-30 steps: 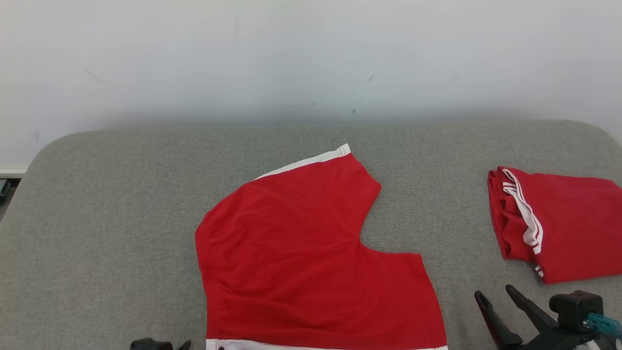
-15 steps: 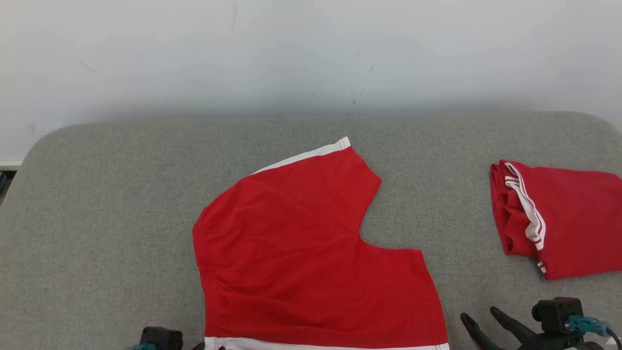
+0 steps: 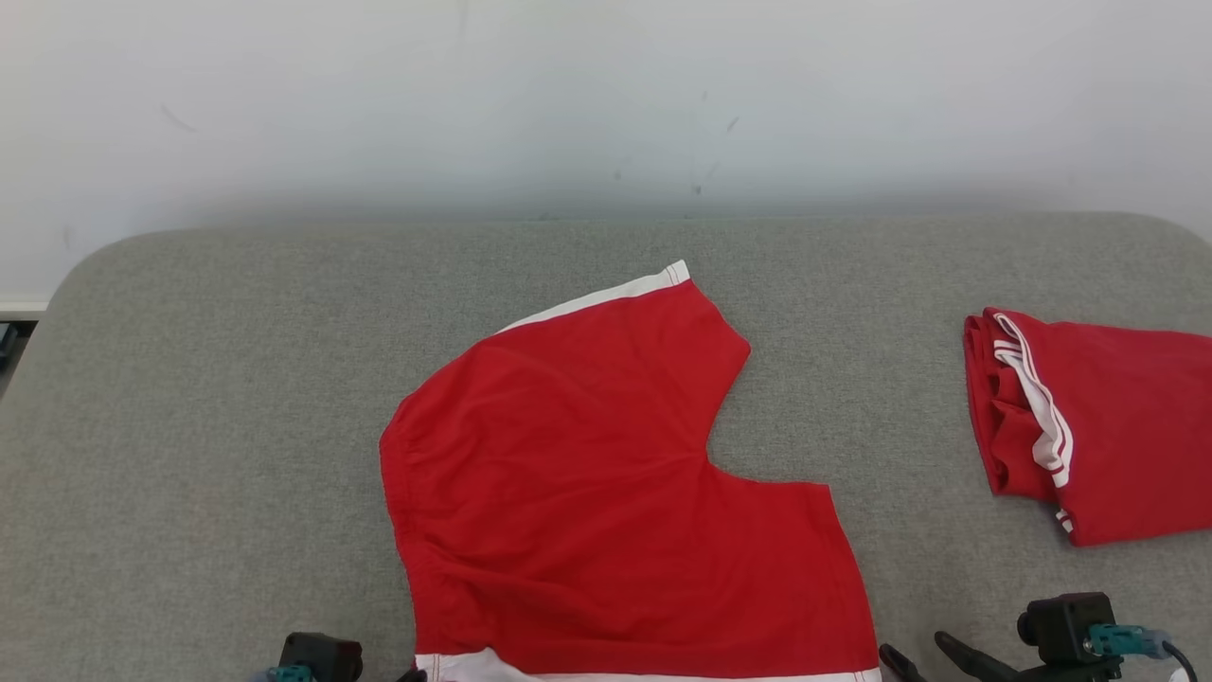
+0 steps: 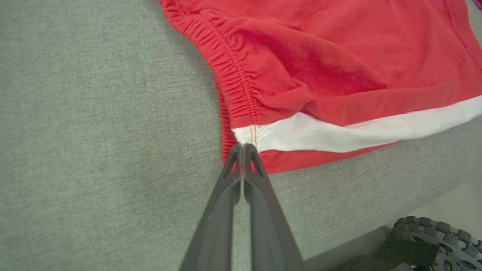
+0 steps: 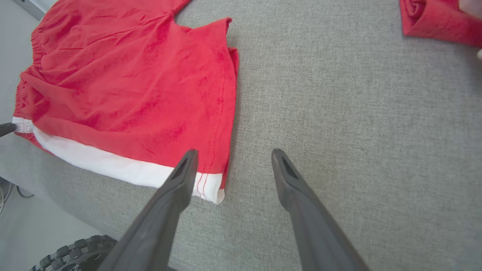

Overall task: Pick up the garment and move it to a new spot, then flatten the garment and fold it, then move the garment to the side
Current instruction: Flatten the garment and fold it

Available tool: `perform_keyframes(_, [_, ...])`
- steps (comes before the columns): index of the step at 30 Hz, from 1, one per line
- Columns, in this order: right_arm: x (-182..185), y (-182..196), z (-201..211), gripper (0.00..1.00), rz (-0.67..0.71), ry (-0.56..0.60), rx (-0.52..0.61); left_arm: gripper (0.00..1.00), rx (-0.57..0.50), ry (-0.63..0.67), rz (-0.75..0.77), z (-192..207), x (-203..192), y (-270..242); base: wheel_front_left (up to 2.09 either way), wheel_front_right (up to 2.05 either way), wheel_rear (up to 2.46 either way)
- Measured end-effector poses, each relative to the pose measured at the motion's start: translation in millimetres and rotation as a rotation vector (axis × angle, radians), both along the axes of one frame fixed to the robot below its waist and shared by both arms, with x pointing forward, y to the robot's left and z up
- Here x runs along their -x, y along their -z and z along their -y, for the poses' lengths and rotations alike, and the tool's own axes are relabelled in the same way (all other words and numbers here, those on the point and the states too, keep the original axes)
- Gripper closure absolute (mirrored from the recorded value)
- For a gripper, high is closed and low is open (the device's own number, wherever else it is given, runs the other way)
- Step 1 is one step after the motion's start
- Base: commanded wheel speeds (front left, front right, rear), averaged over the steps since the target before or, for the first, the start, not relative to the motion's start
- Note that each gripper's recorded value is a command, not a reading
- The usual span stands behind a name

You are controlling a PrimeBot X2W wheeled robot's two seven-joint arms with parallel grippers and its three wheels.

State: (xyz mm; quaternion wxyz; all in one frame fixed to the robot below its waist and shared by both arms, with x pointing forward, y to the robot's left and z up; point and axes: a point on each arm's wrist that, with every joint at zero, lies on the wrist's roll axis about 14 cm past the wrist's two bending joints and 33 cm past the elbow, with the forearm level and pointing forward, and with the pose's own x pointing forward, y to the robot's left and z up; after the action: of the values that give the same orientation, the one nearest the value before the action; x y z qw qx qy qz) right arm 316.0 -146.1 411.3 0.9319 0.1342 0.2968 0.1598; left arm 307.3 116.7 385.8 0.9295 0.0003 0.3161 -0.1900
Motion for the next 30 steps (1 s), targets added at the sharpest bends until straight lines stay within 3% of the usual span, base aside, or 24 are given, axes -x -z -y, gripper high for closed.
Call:
perform_keyframes(6, [2.8, -1.3, -6.3, 0.0, -0.029, -0.033, -0.013, 1.0, 0.001, -0.005, 0.01, -2.6, -1.2, -0.1, 0.0, 0.0, 0.0])
perform_keyframes(16, [15.0, 27.0, -11.1, 0.0, -0.132, -0.13, 0.117, 1.0, 0.011, -0.011, 0.04, -1.5, -9.6, -6.4, 0.0, 0.0, 0.0])
perform_keyframes(25, [9.6, 32.9, -20.8, 0.0, -0.143, -0.163, 0.135, 1.0, 0.022, -0.019, 0.029, -2.4, -6.0, -1.5, 0.0, 0.0, 0.0])
perform_keyframes(26, [9.9, 33.6, -22.7, 0.07, -0.145, -0.167, 0.131, 1.0, 0.024, -0.02, 0.027, -1.9, -5.6, -1.0, 0.0, 0.0, 0.0])
perform_keyframes(27, [9.2, 33.1, -25.6, 0.64, -0.142, -0.172, 0.125, 1.0, 0.025, -0.019, 0.027, -1.1, -5.2, -0.7, 0.0, 0.0, 0.0])
perform_keyframes(29, [6.9, 30.5, -30.9, 1.0, -0.13, -0.182, 0.111, 1.0, 0.031, -0.02, 0.03, -0.3, -5.4, -0.9, 0.0, 0.0, 0.0])
perform_keyframes(30, [6.3, 29.7, -32.3, 1.0, -0.124, -0.181, 0.106, 1.0, 0.032, -0.021, 0.028, -0.3, -5.0, -0.4, 0.0, 0.0, 0.0])
